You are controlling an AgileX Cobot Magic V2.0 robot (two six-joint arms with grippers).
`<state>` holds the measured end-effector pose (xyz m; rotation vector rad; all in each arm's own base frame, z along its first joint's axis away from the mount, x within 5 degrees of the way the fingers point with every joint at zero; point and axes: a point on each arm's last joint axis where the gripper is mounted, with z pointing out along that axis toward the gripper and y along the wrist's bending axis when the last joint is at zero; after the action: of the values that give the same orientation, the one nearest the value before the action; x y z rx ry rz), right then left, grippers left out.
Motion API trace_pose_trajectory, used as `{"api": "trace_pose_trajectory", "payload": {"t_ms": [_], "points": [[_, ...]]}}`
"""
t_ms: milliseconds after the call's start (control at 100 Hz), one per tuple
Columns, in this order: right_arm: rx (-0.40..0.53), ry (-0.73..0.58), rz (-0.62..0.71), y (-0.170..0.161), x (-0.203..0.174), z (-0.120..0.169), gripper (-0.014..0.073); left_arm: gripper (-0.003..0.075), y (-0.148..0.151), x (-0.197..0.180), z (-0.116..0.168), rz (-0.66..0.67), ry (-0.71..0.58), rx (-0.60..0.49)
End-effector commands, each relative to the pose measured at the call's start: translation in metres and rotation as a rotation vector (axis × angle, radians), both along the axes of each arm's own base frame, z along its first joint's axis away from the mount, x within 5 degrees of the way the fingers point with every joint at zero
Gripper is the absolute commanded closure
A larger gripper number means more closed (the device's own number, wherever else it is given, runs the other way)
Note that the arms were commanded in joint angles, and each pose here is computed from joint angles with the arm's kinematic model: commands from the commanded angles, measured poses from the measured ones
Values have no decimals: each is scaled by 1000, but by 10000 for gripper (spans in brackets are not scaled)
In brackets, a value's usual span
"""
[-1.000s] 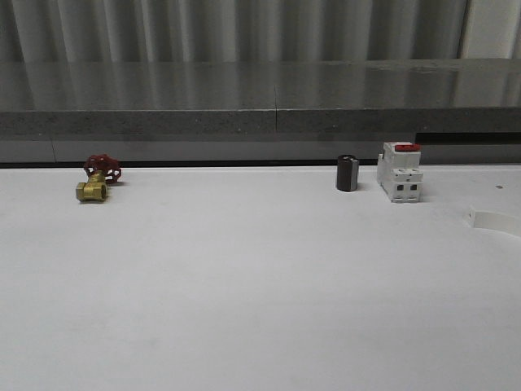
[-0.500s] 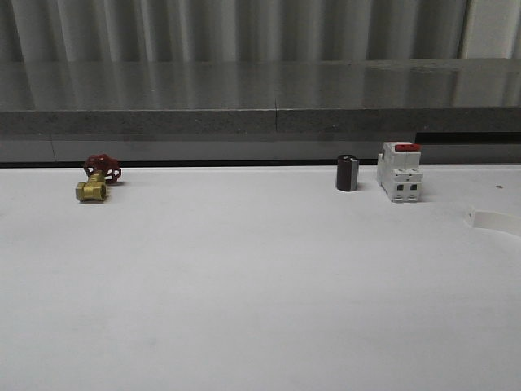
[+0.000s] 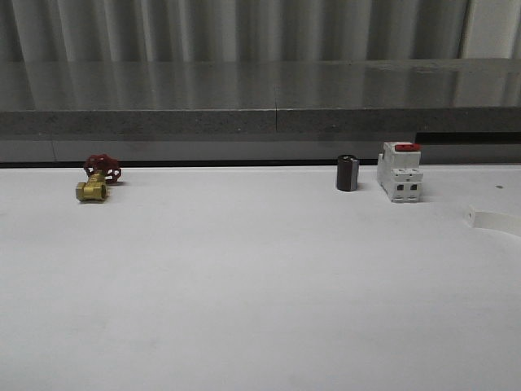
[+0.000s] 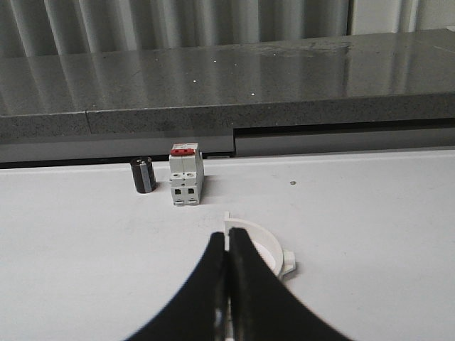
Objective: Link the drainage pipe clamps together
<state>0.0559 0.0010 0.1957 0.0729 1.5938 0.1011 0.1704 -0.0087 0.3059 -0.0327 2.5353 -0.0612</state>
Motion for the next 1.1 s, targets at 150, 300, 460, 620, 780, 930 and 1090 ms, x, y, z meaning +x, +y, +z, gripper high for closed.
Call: {"api": "trace_pose_trajectory", "payload": {"t_ms": [150, 300, 460, 620, 780, 930, 1090], "points": [[-13, -99, -1, 0, -2, 13, 663, 63, 18, 58, 5, 89, 29, -1], [-13, -99, -1, 0, -2, 13, 663, 70, 31, 99, -10, 84, 109, 25], [-13, -99, -1, 0, -2, 13, 663, 70, 47, 138, -31, 99, 170, 41], [-13, -99, -1, 0, -2, 13, 663, 70, 64, 165, -48, 110, 213, 93], [-13, -99, -1, 0, -2, 13, 663, 70, 73, 187, -66, 74, 240, 123], [-13, -99, -1, 0, -2, 13, 663, 70, 77, 206, -84, 48, 264, 135], [-13, -99, -1, 0, -2, 13, 663, 70, 81, 220, -103, 34, 300, 137]]}}
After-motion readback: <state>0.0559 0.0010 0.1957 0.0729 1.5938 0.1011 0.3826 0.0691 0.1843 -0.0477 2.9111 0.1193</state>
